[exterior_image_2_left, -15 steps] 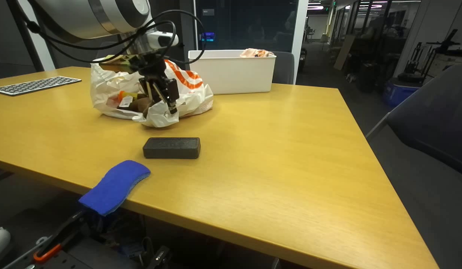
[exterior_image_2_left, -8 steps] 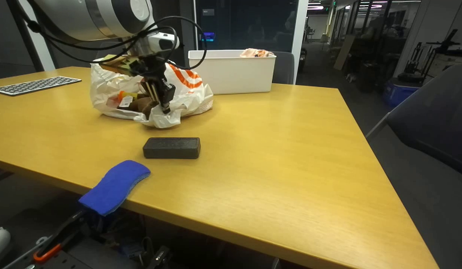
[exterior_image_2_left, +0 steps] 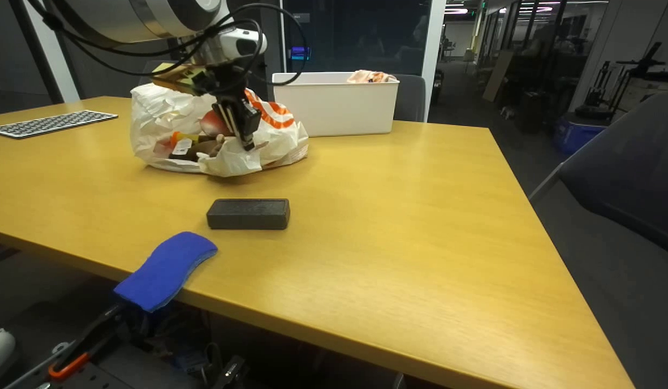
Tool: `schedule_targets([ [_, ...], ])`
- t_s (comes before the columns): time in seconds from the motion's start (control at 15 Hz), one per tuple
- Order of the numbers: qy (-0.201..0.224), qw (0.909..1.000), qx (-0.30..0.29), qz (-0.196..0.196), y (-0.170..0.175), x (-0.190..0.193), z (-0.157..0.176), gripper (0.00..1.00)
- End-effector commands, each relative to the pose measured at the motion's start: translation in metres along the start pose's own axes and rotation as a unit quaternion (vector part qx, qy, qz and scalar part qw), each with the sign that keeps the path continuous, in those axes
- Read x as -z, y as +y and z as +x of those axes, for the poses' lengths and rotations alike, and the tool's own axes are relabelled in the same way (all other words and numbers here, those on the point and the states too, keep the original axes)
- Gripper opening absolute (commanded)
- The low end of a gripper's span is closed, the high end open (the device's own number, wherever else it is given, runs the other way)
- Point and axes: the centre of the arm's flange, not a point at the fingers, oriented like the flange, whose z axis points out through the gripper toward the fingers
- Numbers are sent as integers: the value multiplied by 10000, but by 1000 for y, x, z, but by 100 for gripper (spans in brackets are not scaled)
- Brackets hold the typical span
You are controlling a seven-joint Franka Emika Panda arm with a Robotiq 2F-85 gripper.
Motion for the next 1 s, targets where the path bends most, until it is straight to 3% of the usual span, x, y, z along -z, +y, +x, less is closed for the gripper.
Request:
schedule_targets([
  [0.0, 695, 9973, -117, -211, 12, 55, -1, 7],
  [0.27, 1487, 9881, -202, -350, 14, 105, 2, 6],
  [0.67, 2534, 9650, -487, -474, 23, 177, -3, 5],
  [0.93, 2844, 9549, -688, -508, 32, 201, -1, 4],
])
